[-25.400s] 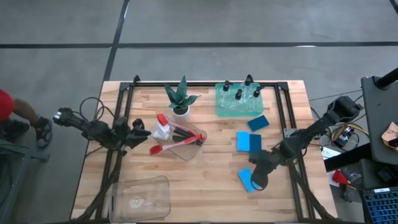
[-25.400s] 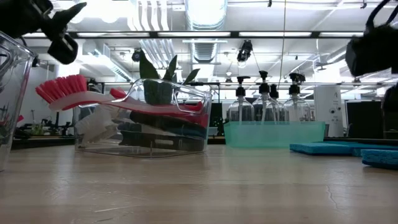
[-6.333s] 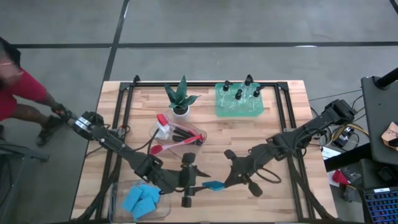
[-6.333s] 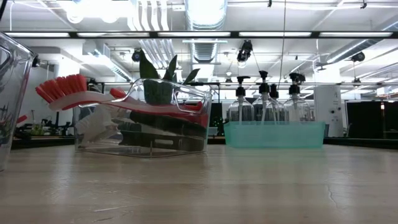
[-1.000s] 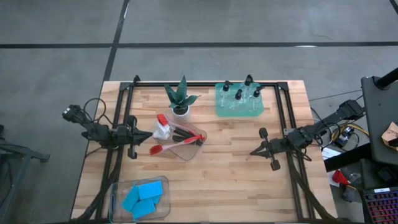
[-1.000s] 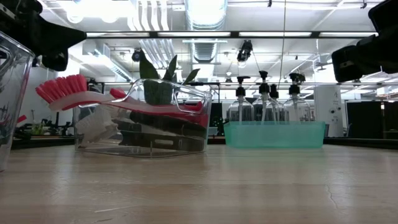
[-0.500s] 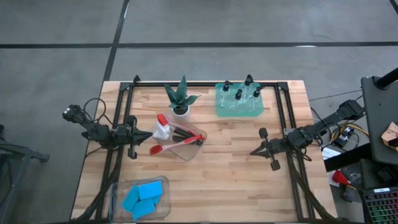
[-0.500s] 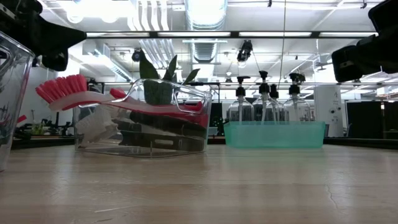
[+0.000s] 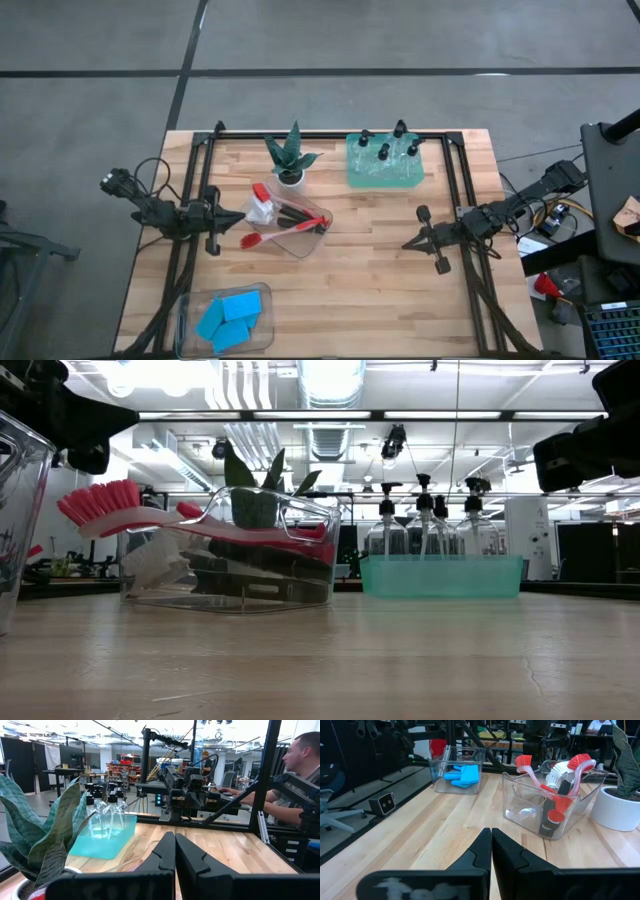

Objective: Pick & Place Kitchen Sink Supplies
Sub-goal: Return to Home Position

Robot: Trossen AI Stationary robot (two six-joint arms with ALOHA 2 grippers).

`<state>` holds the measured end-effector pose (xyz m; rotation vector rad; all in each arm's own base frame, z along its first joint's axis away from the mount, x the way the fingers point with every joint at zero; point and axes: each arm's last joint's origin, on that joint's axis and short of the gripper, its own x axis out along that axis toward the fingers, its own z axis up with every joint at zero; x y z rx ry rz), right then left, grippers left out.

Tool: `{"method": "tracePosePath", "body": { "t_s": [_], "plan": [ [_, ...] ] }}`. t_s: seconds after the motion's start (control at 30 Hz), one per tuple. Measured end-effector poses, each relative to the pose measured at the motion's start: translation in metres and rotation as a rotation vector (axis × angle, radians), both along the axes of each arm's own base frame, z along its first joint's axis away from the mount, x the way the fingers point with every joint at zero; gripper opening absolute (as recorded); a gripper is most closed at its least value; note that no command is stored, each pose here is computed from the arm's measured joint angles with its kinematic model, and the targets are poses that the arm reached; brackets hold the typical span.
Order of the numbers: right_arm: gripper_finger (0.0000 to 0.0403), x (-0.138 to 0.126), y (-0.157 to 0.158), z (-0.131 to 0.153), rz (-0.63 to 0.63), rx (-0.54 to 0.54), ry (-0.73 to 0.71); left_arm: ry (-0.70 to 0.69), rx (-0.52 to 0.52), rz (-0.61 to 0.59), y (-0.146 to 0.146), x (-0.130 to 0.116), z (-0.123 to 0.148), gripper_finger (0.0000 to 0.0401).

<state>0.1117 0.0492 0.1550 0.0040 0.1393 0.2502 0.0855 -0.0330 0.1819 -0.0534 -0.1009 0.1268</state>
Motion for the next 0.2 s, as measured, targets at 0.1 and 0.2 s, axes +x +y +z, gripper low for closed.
{"method": "tracePosePath", "body": {
  "t_s": [0.1,0.2],
  "plan": [
    [0.0009,0.0,0.0,0.0,0.0,-0.001,0.0,0.0,0.0,0.0,0.0,0.0,0.0,0.0003],
    [0.0009,0.0,0.0,0.0,0.0,-0.001,0.0,0.0,0.0,0.0,0.0,0.0,0.0,0.0003]
  ]
}}
